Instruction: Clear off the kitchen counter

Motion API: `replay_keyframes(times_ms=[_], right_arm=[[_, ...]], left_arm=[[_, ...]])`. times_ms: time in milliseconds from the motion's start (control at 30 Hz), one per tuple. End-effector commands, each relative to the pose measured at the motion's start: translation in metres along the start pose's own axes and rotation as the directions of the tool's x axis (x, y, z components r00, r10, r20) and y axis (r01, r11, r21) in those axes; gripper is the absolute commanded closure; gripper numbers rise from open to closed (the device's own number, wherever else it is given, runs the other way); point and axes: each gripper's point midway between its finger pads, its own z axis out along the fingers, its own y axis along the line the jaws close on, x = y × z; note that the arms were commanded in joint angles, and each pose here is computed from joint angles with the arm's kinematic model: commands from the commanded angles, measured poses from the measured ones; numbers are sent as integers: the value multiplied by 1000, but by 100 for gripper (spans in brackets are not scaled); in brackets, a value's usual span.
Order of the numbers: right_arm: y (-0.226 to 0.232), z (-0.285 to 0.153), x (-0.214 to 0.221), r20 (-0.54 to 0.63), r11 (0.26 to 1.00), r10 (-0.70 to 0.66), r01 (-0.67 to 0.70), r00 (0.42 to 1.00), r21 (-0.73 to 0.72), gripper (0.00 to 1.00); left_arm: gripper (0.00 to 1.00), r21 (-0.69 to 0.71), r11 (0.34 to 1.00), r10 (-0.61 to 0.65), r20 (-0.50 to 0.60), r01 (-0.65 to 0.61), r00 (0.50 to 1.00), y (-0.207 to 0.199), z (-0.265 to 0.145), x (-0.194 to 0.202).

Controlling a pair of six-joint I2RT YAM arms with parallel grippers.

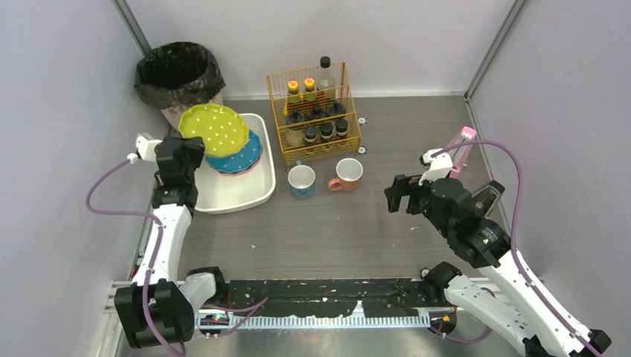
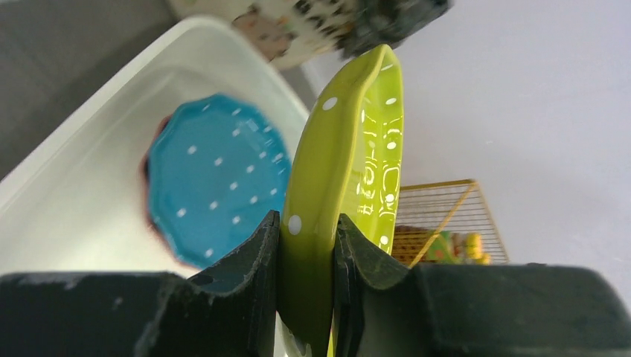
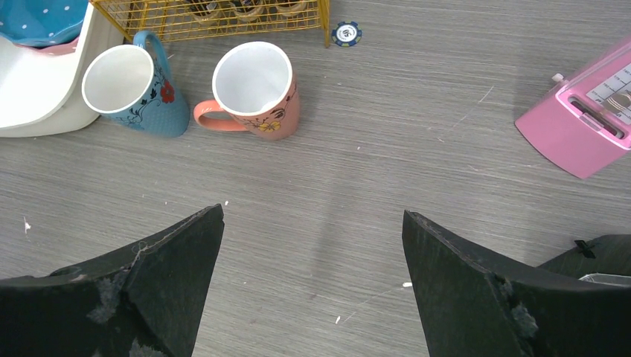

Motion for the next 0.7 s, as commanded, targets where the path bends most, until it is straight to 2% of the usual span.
replay_keyframes(times_ms=[0,367,600,667], right_arm=[[0,2,0,3,1000,-7,7,1000,0,5],[-1,0,2,0,1000,14,-14,1000,5,5],[-1,1,2,-2,1000,22,-22,1000,11,5],[-1,2,1,-4,1000,22,-22,1000,12,5]], left_arm=[[100,151,979,-153,71,141,986,-30,-2,-17],[100,5,990,-144,13,144,990,15,60,24],[100,-51,989,-141,-45,139,989,27,94,46],[94,-50,989,-140,-68,137,988,26,101,52]])
